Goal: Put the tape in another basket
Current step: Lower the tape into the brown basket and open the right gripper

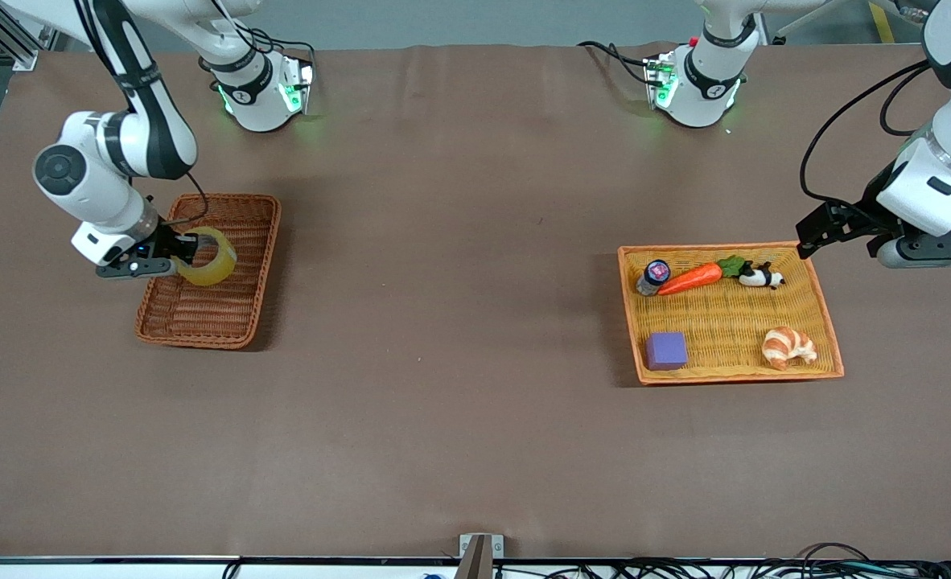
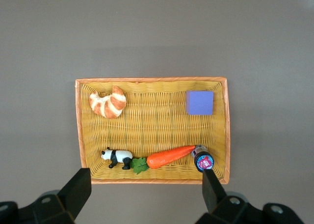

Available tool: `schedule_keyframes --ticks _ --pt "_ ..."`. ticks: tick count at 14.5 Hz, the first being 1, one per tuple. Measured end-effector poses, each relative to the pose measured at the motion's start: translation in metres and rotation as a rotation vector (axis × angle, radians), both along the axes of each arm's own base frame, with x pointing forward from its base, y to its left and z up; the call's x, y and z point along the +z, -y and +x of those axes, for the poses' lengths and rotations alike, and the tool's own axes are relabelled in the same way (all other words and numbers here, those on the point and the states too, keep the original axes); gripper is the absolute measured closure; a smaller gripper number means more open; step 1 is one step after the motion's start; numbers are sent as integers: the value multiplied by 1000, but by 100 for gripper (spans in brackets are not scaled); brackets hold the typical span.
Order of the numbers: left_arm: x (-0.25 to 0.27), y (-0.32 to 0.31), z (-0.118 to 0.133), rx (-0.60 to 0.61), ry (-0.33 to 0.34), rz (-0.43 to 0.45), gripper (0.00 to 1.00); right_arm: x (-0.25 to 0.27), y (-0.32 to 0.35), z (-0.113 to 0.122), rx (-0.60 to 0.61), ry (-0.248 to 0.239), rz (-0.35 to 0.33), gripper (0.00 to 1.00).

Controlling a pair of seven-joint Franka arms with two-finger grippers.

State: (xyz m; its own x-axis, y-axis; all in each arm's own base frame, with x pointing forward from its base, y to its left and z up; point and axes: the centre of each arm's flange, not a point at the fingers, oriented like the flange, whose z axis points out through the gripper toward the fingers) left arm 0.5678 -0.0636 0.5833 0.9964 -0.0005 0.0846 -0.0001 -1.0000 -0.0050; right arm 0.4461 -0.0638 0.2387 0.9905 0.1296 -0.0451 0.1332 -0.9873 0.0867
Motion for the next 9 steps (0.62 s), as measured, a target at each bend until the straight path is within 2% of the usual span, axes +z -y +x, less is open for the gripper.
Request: schedule_keyframes --ticks 4,6,9 --pt "-7 3 5 -2 -12 0 0 -29 -1 -1 8 -11 -5 76" --pt "-11 3 7 -2 -18 0 0 -26 -1 4 9 0 -6 61" --pt "-8 4 8 0 -14 -13 0 12 0 29 8 18 -14 32"
